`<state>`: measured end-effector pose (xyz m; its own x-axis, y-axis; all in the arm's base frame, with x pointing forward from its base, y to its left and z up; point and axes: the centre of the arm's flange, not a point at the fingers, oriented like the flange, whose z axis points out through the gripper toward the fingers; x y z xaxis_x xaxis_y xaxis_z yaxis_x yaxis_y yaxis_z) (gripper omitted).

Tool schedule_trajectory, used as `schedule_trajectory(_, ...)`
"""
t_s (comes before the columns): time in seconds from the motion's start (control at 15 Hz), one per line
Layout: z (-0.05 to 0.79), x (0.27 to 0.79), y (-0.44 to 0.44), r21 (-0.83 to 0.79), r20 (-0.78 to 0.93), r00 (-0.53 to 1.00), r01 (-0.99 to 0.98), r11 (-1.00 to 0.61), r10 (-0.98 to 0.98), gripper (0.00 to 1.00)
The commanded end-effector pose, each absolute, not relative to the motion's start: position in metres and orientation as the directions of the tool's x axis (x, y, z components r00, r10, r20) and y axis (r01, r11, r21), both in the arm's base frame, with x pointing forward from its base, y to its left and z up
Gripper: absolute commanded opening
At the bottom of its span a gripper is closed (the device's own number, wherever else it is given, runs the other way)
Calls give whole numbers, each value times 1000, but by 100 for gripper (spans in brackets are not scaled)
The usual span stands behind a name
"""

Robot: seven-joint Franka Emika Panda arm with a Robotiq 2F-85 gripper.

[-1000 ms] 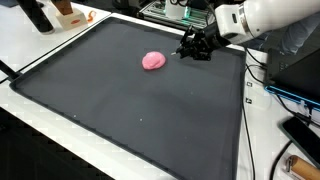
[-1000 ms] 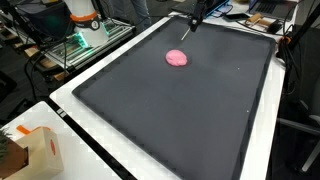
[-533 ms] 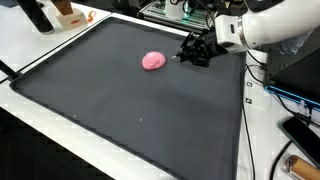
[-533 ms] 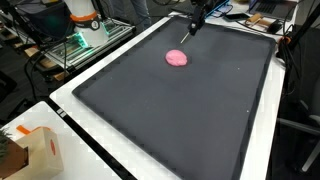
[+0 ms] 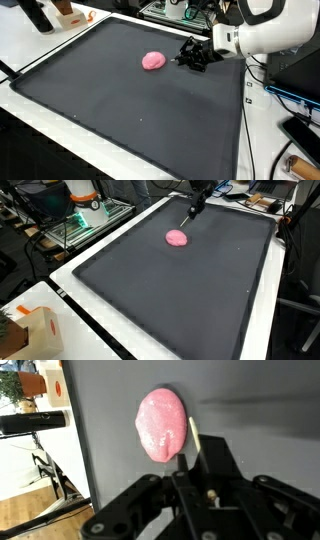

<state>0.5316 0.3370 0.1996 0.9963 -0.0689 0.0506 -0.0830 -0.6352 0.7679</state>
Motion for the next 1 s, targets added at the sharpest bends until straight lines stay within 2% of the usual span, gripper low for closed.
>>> schedule_trajectory(0.0,193,534,343,804,70,996,-89,-587,-56,6)
schedule_trajectory(0.47,205,537,339,793,23,1000,-8,-610,17,6)
schedule_trajectory(0.93,236,548,323,704,-9,994,85,-705,111,6)
